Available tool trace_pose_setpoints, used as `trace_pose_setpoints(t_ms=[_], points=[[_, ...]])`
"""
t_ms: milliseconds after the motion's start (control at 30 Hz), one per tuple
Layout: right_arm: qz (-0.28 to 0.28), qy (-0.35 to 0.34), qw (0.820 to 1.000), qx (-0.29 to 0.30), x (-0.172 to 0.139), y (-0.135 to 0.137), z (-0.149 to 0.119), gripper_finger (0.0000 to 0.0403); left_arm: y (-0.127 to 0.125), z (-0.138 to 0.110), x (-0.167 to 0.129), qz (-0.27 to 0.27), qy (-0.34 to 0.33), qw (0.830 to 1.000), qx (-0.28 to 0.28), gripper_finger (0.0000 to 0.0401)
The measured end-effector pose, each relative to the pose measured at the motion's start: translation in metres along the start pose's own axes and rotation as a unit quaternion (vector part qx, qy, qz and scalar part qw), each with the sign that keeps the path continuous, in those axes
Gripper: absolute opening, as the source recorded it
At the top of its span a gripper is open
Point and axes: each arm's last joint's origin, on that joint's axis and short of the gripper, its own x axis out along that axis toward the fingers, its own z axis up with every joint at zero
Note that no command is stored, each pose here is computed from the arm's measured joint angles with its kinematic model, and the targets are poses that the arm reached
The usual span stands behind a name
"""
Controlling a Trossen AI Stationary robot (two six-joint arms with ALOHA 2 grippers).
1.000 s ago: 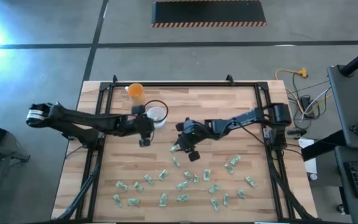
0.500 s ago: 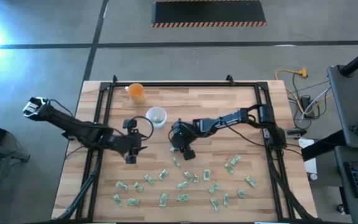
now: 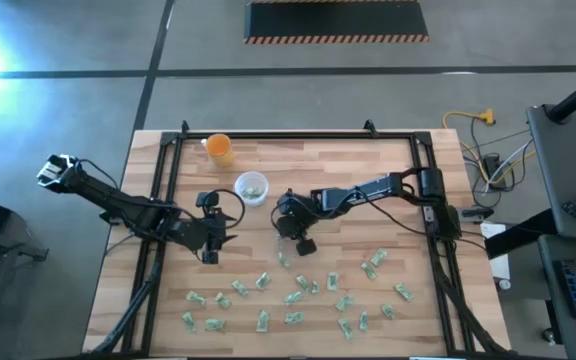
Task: Pick and place Stevia / Truvia into bins
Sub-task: Put the stevia packet into the transparent container
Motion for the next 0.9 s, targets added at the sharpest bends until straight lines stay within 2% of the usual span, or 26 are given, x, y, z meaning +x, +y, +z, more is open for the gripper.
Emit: trace_pose_setpoints(t_ms=[133,367,533,633,767,900], points=[[-0.087,-0.031,0.996,-0.011,-0.019,-0.007,0.016,0.0013,0.001,-0.006,0.0,0.006,0.026,1.0,-0.015,0.0185],[-0.168,-0.137,0.976,-0.018,-0.04,-0.041,0.032,0.0013,0.001,-0.012,0.001,0.012,0.05,0.998,-0.039,0.0185],[-0.193,-0.141,0.971,0.014,-0.052,-0.07,0.026,0.0013,0.001,-0.013,0.002,0.011,0.051,0.998,-0.035,0.0185],[-0.189,-0.171,0.967,0.028,-0.058,-0.083,0.024,0.0013,0.001,-0.013,0.002,0.011,0.051,0.998,-0.027,0.0185],[-0.168,-0.215,0.961,0.04,-0.064,-0.093,0.025,0.0013,0.001,-0.013,0.002,0.009,0.051,0.998,-0.026,0.0185],[-0.165,-0.22,0.96,0.051,-0.066,-0.096,0.023,0.0014,0.001,-0.013,0.002,0.009,0.051,0.998,-0.026,0.0185]])
